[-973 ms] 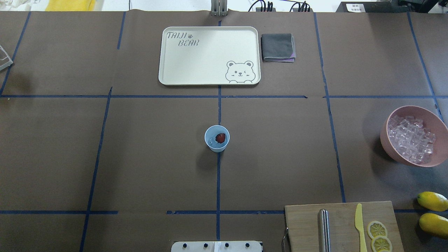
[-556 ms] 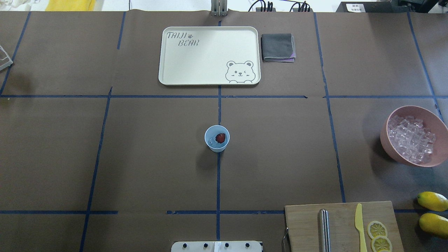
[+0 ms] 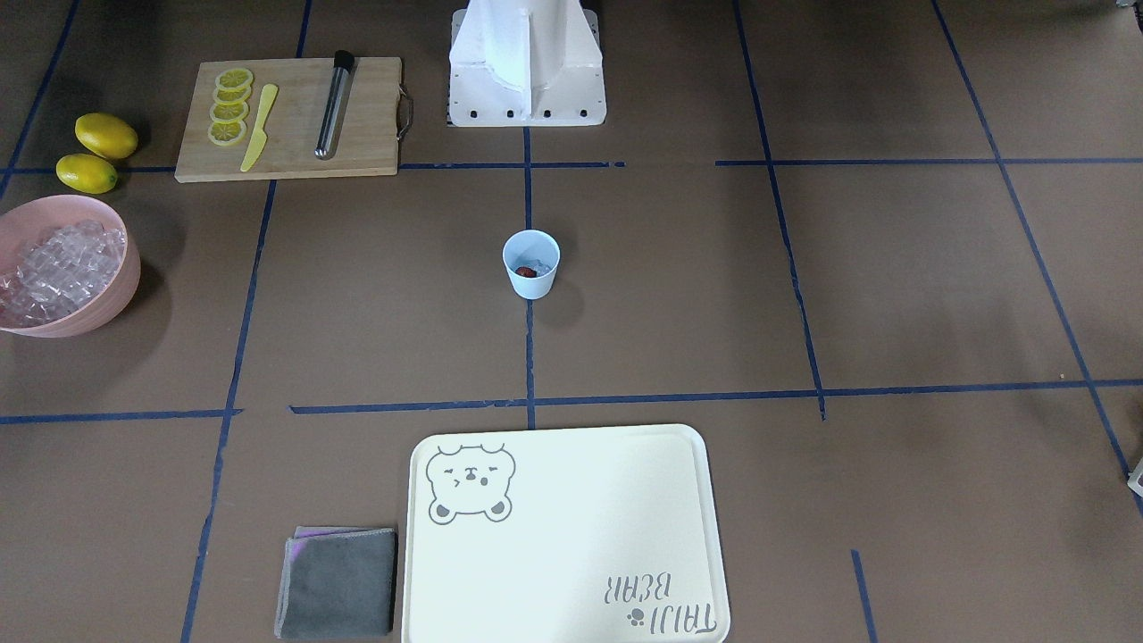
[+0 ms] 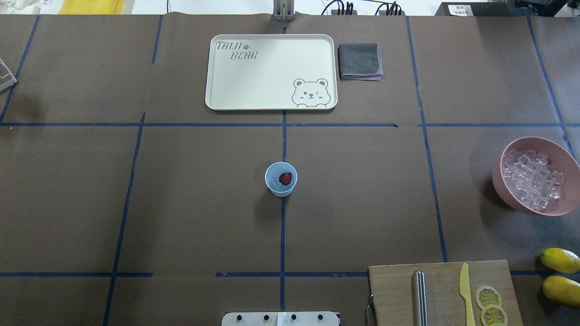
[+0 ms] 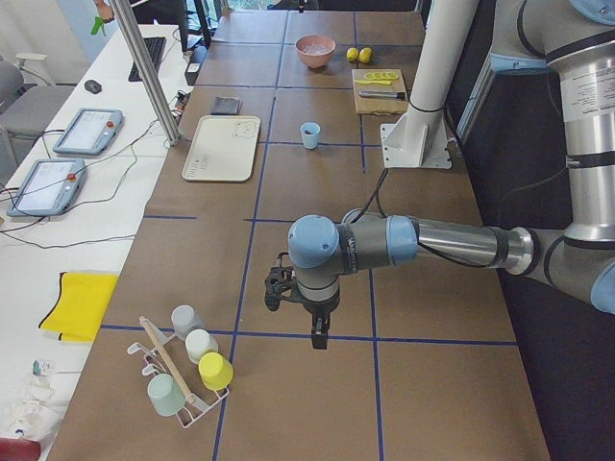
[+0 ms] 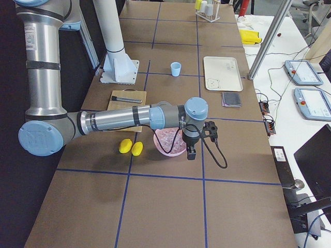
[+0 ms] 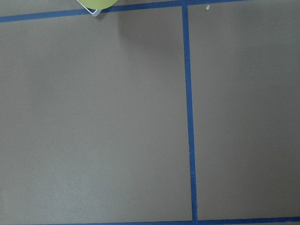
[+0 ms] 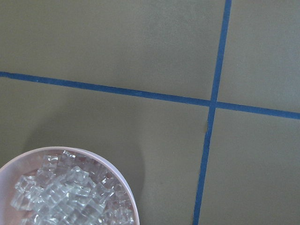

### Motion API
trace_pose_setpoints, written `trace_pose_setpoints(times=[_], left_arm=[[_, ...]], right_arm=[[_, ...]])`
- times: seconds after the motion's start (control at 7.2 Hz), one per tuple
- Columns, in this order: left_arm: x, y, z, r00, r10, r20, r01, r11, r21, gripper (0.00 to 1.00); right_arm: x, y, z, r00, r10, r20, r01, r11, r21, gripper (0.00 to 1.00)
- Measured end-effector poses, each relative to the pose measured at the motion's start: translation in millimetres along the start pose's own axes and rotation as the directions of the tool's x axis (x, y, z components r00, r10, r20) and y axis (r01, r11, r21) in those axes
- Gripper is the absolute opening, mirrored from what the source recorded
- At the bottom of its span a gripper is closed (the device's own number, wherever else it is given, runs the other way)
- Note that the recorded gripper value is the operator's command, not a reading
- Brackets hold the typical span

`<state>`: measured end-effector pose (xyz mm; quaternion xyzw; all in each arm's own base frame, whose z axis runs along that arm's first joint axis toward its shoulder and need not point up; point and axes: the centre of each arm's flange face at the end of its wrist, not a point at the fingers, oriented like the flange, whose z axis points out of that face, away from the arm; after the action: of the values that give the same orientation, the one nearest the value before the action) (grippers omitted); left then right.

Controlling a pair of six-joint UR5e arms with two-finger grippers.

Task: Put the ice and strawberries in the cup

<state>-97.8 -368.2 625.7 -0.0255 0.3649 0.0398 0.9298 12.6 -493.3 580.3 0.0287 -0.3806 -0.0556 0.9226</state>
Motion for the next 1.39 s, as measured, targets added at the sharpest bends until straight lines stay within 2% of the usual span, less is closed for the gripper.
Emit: trace_pose_setpoints(times=[0.83,1.39], left_arm=[[-6,12,11,0.999,-0.040,-0.014,0.039,0.998,-0.040,1.00],[-1,1,4,0.999,-0.025,-0.020,0.024,1.000,-0.015,1.00]], right_arm=[[34,4,-2,0.998,0.055,-0.008,-0.055,0.998,0.000,1.00],[45,26,9,1.000,0.015,-0.002,-0.015,1.000,-0.024,1.00]])
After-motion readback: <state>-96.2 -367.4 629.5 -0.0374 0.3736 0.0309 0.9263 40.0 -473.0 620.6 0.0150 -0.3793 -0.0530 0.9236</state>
